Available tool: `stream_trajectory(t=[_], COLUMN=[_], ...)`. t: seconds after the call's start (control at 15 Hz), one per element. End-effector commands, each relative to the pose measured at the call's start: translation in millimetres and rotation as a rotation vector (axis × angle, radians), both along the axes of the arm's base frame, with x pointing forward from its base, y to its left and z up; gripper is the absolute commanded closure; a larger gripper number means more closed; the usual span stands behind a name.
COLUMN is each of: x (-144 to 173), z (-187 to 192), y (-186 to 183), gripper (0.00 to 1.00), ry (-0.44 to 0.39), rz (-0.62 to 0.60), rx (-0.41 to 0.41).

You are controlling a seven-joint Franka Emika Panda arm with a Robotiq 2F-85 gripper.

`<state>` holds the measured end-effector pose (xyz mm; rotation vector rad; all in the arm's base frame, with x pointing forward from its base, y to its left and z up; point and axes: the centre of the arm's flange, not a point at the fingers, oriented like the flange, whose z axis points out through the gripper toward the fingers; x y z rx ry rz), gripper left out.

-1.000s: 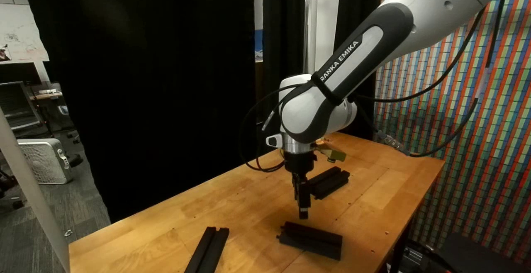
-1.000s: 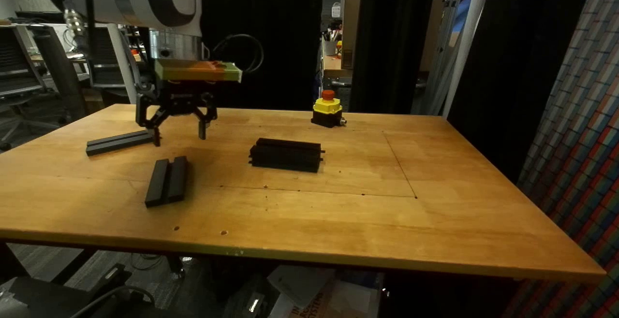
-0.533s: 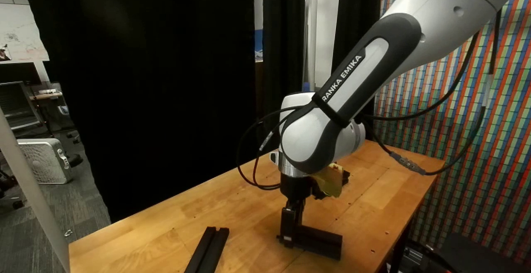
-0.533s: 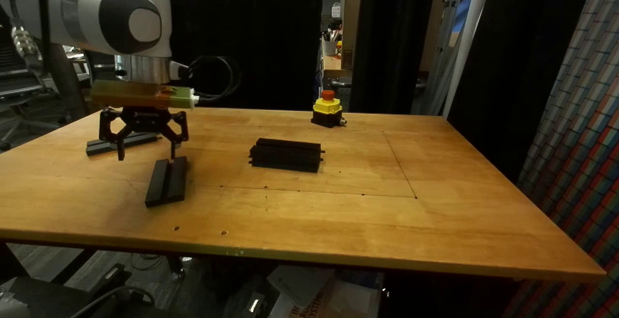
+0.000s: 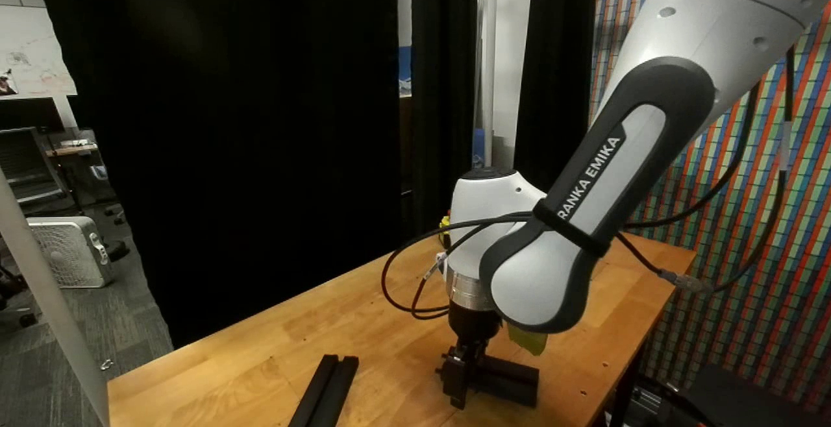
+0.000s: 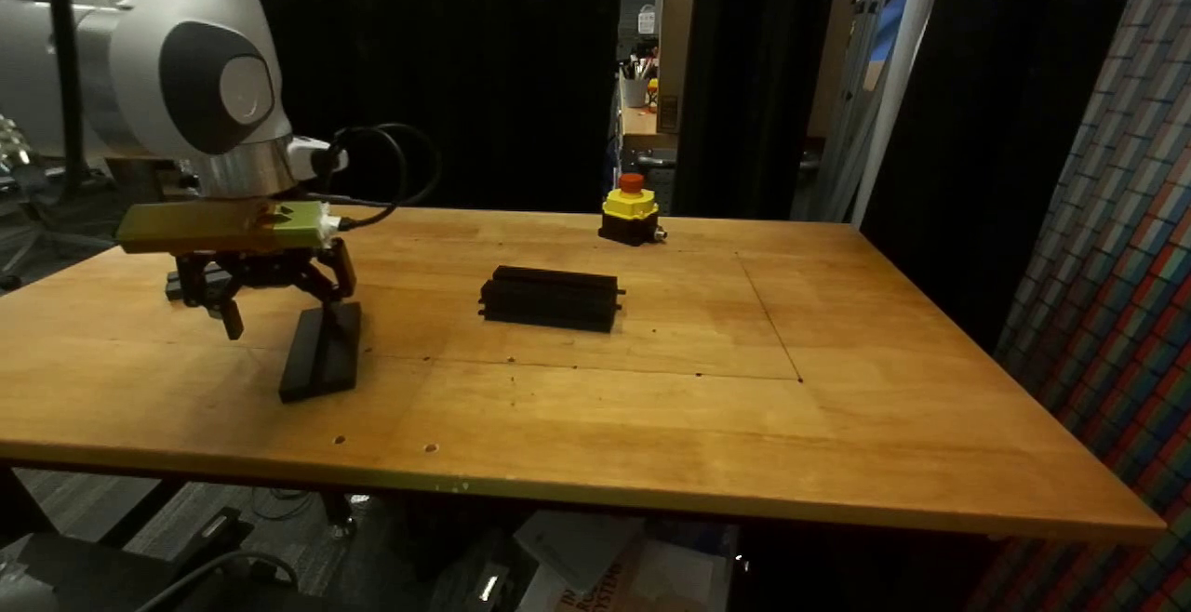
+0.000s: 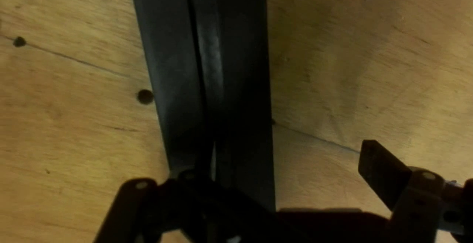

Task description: Stack the black objects together

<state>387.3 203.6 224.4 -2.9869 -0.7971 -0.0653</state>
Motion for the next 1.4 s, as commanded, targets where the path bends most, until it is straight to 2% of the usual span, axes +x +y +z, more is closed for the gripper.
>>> stream_trajectory(t=[0.0, 0.33, 1.33], x=[-5.4, -4.8, 18.2], z=[16.0, 21.1, 11.7], y=[13.5, 15.6, -26.8], gripper=[0.0, 0.0, 0.0], ry=[-0.023, -0.01, 0.014], rz=[0.02, 0.066, 0.08], rx=[-0.085, -0.14, -0.114])
